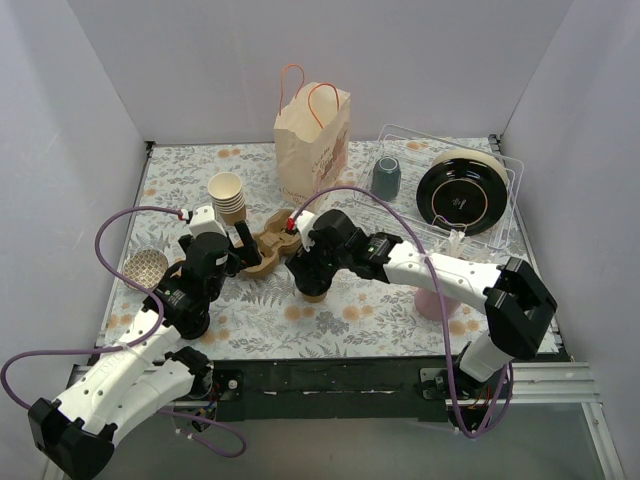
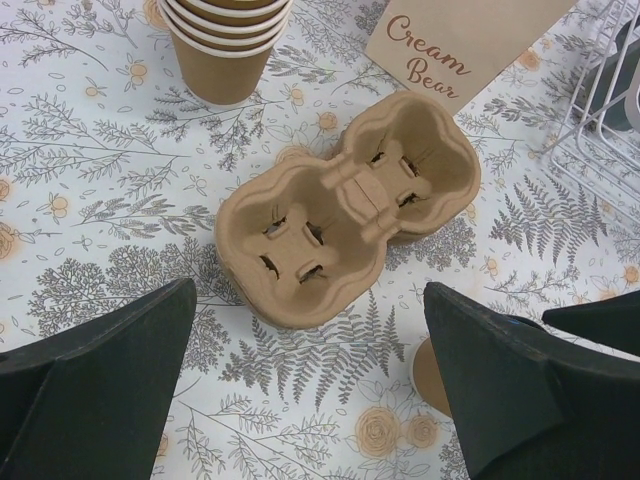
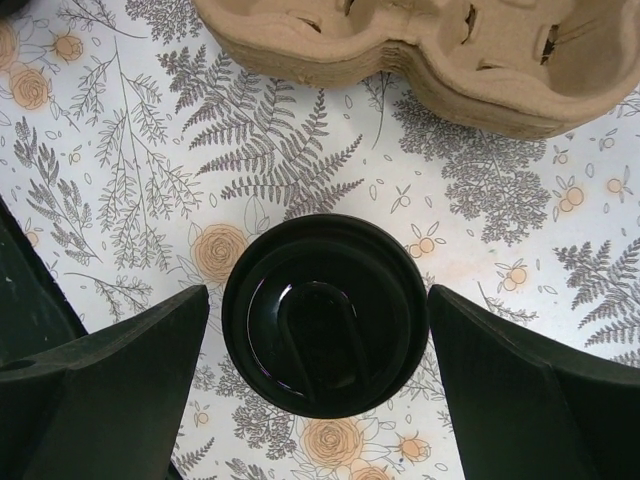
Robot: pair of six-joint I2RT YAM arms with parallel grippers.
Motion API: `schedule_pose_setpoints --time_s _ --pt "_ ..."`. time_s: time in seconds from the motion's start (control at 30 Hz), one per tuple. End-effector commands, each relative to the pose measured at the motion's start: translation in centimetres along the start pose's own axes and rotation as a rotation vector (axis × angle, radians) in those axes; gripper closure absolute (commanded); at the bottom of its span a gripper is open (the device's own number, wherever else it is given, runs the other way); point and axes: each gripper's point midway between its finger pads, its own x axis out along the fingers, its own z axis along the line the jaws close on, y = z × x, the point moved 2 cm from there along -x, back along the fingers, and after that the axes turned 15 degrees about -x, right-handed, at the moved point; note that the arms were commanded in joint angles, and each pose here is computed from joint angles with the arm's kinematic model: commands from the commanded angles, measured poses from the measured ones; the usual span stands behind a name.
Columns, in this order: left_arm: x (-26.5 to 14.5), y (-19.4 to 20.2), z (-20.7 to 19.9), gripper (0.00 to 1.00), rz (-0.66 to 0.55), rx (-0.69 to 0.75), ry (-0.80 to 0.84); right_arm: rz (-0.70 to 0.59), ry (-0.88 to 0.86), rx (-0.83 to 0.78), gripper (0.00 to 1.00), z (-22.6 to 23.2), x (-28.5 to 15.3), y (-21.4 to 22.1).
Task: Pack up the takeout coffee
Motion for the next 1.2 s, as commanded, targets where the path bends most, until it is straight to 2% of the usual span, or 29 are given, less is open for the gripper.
schedule_pose_setpoints --time_s 0.0,0.27,0.47,0.67,0.83,1.17 --pt "-0.2 -0.3 0.7 0.02 -0.023 0.009 -0.031 0.015 0.005 0.026 0.03 0.5 0.8 0.0" --pt "-0.2 -0.2 0.9 0.02 -0.026 0.005 -0.039 0.096 0.067 0.064 0.1 -0.2 1.1 1.7" --pt "-0.1 -0.3 0.9 0.02 -0.028 0.003 -0.041 0.091 0.135 0.072 0.16 -1.2 0.0 1.6" --pt "-0.1 -0.4 0.9 0.02 -0.032 0.003 -0.044 0.093 0.239 0.069 0.18 -2.7 -1.0 1.5" --pt "-0.3 -0.6 1.1 0.02 -0.044 -0.002 -0.05 0.168 0.361 0.086 0.17 -4.7 -1.6 3.3" --pt "-0.2 -0.5 1.2 0.02 -0.045 -0.007 -0.057 0.246 0.516 0.277 0.19 -10.8 -4.5 8.6"
